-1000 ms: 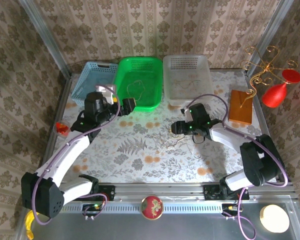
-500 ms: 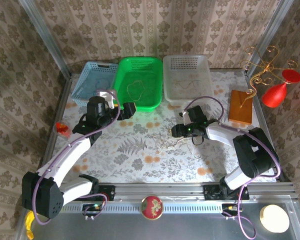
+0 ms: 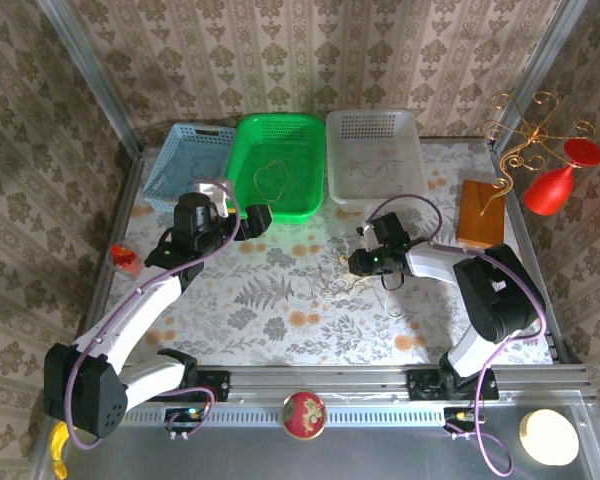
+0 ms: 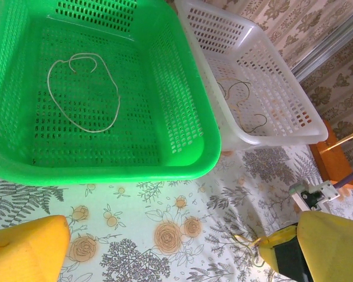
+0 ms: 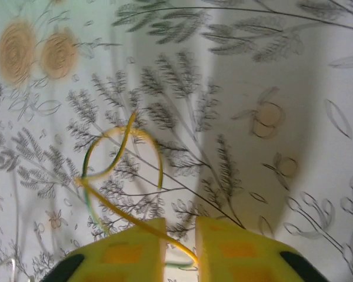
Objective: Untangle the cables
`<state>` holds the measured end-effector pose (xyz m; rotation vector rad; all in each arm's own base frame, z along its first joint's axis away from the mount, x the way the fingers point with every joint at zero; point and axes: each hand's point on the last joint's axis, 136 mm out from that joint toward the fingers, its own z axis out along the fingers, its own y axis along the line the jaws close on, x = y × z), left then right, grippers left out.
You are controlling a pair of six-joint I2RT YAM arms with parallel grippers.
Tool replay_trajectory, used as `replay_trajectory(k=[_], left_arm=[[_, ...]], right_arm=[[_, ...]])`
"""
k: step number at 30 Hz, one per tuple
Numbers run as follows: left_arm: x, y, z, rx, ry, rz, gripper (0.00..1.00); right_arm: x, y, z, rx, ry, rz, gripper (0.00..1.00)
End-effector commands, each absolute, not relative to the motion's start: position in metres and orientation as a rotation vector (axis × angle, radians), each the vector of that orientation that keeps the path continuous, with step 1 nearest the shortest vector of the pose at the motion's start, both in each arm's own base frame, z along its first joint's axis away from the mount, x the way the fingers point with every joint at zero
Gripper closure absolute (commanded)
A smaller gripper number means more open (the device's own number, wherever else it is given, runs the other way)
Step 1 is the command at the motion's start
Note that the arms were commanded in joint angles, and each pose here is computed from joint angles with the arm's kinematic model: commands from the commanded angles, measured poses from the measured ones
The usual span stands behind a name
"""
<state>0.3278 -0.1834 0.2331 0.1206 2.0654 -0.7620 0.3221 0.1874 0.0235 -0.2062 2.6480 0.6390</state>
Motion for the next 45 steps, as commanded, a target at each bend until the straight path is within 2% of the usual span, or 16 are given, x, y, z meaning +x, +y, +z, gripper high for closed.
replay_trajectory(k=[1, 3, 14, 20, 25, 32, 45], left_arm=[[0.325, -0.185, 0.242, 0.115, 2.033, -0.787, 0.00], [0.325, -0.185, 0.244, 0.124, 2.029, -0.786, 0.00], [0.323, -0.202, 0.239, 0.171, 2.015, -0.903, 0.01], [0.321, -0.212, 0.234, 0.199, 2.010, -0.978, 0.13], [0.319, -0.227, 0.237, 0.254, 1.984, -1.072, 0.26], [0.316, -0.250, 0.252, 0.359, 1.911, -1.174, 0.33], [0.299, -0.287, 0.253, 0.429, 1.824, -1.347, 0.33]], right_arm=[[0.329, 0.203, 0.041, -0.248, 2.598, 0.723, 0.92], [0.331, 0.207, 0.053, -0.252, 2.573, 0.751, 1.00], [0.334, 0.233, 0.135, -0.275, 2.393, 0.907, 1.00], [0.329, 0.249, 0.172, -0.280, 2.290, 0.996, 1.00], [0.321, 0.262, 0.193, -0.279, 2.219, 1.079, 1.00], [0.308, 0.287, 0.202, -0.353, 2.191, 1.159, 1.00], [0.305, 0.306, 0.202, -0.375, 2.171, 1.225, 1.00]])
